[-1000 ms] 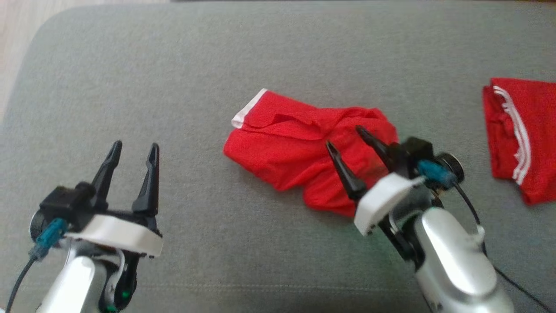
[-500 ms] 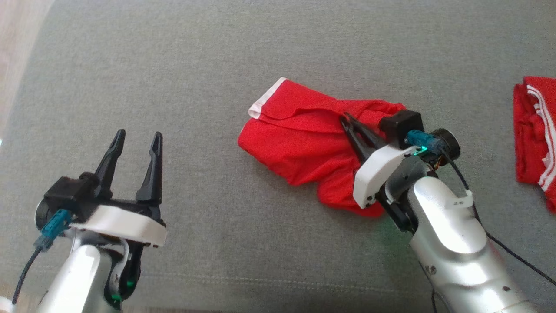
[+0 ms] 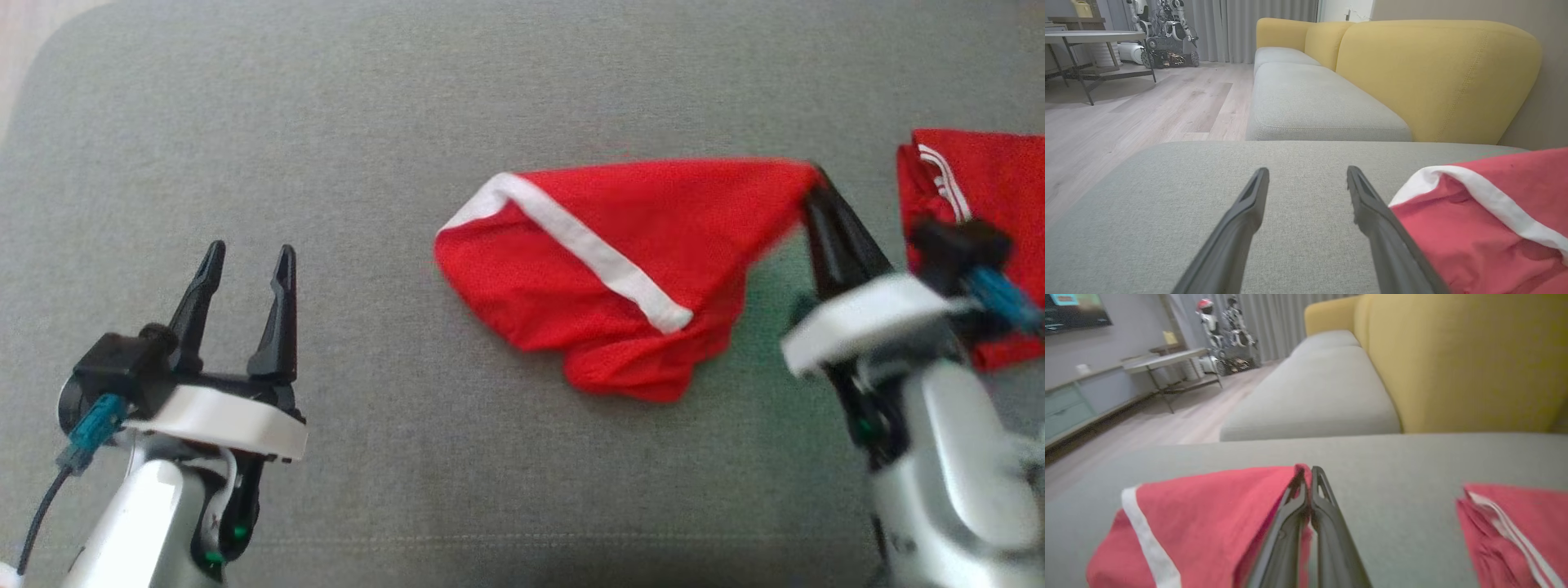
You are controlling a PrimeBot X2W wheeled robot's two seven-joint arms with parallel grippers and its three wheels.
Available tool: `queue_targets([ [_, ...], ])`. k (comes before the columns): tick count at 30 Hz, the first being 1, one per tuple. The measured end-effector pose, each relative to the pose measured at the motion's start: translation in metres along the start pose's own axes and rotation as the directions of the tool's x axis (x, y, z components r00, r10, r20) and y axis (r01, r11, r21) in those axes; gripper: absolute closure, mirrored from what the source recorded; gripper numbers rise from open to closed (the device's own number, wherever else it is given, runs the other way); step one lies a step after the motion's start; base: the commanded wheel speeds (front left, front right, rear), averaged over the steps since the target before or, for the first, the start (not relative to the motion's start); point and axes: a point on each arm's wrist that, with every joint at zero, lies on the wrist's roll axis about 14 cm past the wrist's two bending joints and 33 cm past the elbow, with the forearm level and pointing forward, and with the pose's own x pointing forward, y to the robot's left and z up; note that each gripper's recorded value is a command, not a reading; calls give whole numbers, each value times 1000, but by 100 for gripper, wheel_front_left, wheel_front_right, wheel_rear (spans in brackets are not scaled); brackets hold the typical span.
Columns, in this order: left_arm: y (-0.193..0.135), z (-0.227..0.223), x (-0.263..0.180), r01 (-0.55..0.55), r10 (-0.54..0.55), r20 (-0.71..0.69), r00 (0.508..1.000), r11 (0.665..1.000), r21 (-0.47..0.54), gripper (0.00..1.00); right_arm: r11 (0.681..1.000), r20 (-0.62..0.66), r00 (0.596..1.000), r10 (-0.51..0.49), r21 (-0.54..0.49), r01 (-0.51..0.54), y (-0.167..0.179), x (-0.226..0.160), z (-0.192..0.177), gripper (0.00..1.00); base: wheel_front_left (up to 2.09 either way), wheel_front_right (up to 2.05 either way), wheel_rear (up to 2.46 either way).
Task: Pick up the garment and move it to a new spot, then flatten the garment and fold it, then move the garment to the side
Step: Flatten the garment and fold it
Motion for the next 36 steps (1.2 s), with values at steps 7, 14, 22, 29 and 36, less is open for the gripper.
queue_targets([
  [7,-6,-2,5,17,-17,-3,1000,1000,-1,0,975,-235,953,-194,65,214,-58,-56,-66,100,0,0,0],
  [14,-9,0,5,26,-26,1,1000,1000,1,0,964,-286,937,-199,116,240,-59,-65,-87,0,0,0,0],
  [22,-7,7,-4,18,-18,16,1000,1000,14,0,989,-69,989,-132,59,136,-32,-54,-28,0,0,0,0],
  [29,-7,8,-19,-3,3,6,1000,1000,7,0,995,35,995,-93,-20,94,-15,-67,6,0,0,0,0],
  [36,-10,10,-31,-2,2,2,1000,1000,5,0,994,37,996,-87,-65,89,-7,-88,10,0,0,0,0],
])
